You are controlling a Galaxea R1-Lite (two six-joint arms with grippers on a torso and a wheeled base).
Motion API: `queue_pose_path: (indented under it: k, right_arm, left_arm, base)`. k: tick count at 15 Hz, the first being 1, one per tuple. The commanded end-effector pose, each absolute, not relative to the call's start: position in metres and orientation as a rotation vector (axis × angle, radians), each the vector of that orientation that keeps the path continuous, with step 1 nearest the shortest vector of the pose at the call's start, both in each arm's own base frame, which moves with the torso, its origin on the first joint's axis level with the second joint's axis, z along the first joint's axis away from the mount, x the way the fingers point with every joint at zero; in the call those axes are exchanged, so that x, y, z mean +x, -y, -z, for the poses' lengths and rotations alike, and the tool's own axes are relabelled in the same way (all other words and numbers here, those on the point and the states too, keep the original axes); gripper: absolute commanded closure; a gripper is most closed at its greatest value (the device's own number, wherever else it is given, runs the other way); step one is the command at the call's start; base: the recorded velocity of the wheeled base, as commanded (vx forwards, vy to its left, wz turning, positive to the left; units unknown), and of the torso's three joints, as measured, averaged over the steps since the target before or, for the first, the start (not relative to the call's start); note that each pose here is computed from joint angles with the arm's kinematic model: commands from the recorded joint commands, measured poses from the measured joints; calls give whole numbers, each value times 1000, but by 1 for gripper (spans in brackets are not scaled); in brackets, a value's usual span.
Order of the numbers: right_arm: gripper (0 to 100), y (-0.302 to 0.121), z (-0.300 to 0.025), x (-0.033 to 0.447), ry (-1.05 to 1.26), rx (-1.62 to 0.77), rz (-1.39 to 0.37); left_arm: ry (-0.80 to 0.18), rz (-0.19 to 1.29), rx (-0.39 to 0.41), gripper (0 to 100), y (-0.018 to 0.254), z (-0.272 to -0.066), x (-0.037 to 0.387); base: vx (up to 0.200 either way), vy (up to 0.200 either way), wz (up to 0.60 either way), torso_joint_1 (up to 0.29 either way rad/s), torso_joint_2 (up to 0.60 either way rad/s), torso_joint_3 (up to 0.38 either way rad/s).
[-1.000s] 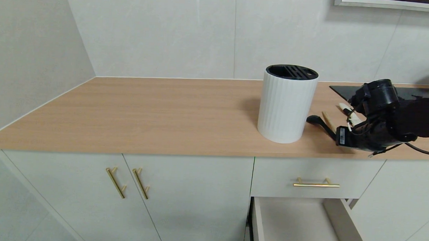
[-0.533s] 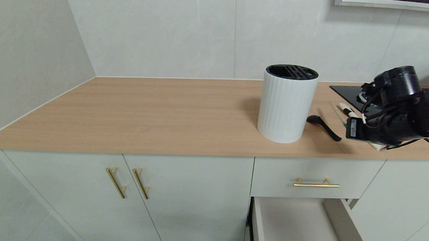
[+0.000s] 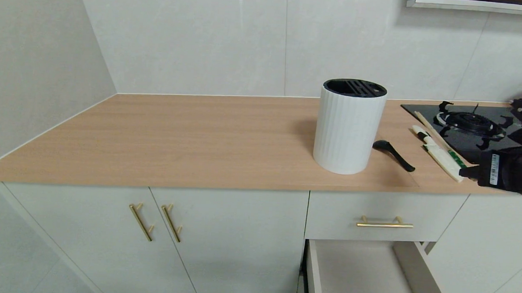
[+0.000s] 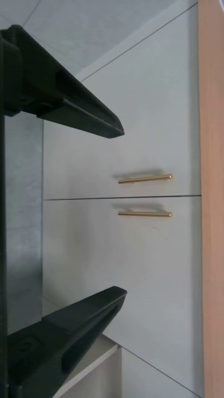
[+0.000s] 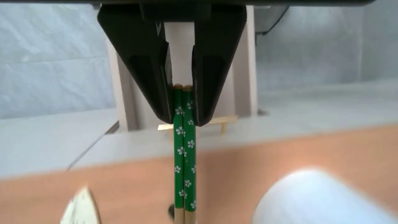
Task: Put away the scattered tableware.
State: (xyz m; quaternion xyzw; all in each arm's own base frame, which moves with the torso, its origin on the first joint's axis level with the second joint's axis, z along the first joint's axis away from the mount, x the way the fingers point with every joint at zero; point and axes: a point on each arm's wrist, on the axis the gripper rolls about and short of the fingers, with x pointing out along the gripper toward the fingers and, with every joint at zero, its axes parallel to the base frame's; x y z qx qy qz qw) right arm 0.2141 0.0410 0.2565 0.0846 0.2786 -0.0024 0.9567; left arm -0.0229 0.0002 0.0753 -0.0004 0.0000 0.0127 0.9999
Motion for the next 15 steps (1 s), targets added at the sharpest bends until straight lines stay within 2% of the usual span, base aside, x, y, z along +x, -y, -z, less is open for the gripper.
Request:
queue_pose_path:
  k: [1,5,10,15]
  right_arm:
    - [100,-35,-261,180,-520,184,-28]
    - [100,-31,-233,161,-598,25,-136]
    - [100,-34,-216,150,-651,-7,-356]
    - [100,-47,-197,145,-714,-106,-472]
  left_arm:
    - [-2,-26,-2,0,0,-75,-23]
    - [-2,-26,-2,0,0,-75,-23]
    - [-2,-26,-2,0,0,-75,-23]
    - [-2,-26,-2,0,0,-75,-23]
  base:
    - [0,0,0,0,0,0]
    - [0,0,0,0,0,0]
    - [0,0,0,0,0,0]
    - [0,0,0,0,0,0]
